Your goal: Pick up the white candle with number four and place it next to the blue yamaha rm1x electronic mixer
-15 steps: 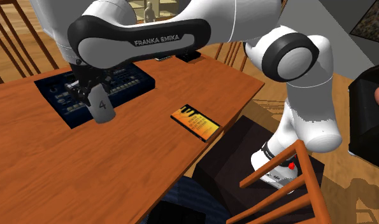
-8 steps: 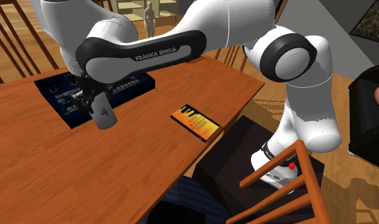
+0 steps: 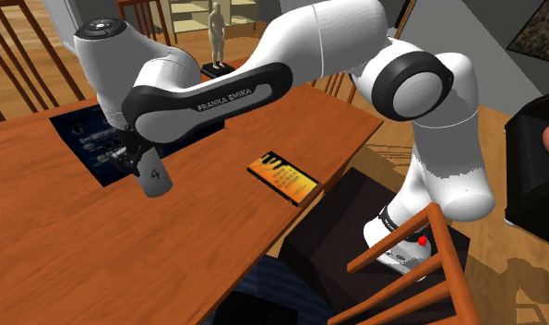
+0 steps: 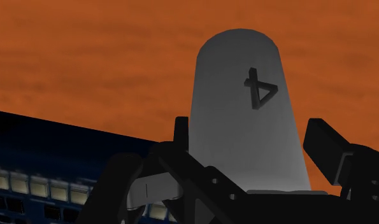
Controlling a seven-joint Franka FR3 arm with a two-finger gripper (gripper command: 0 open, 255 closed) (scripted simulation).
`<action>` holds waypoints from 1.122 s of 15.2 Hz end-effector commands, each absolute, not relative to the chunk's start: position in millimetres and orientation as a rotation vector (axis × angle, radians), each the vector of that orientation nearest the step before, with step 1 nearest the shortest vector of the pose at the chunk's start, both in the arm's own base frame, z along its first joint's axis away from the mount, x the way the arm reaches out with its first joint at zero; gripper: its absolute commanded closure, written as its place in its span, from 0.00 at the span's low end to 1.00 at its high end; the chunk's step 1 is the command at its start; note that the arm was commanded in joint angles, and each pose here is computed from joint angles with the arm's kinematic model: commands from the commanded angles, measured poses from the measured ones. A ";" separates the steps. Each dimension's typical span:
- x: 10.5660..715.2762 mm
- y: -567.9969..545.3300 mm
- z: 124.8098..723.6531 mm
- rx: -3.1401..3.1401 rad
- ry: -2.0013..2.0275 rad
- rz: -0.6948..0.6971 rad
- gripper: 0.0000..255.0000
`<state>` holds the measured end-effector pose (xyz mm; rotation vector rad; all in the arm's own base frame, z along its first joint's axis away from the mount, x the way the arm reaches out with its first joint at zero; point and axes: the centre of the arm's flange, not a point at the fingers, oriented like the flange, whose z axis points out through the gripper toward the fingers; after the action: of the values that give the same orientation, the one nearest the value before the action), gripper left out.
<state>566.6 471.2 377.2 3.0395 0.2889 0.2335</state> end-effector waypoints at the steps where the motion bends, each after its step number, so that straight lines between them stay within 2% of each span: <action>1: 566.4 471.6 372.6 3.040 0.289 0.235 1.00; 7: 566.4 471.6 372.6 3.040 0.289 0.235 1.00; 8: 566.4 471.7 372.6 3.040 0.289 0.235 0.00; 13: 566.4 471.6 372.6 3.040 0.289 0.235 0.00; 17: 558.4 474.8 421.8 3.040 0.289 0.235 0.00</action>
<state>559.7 474.0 410.6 3.0406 0.2891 0.2367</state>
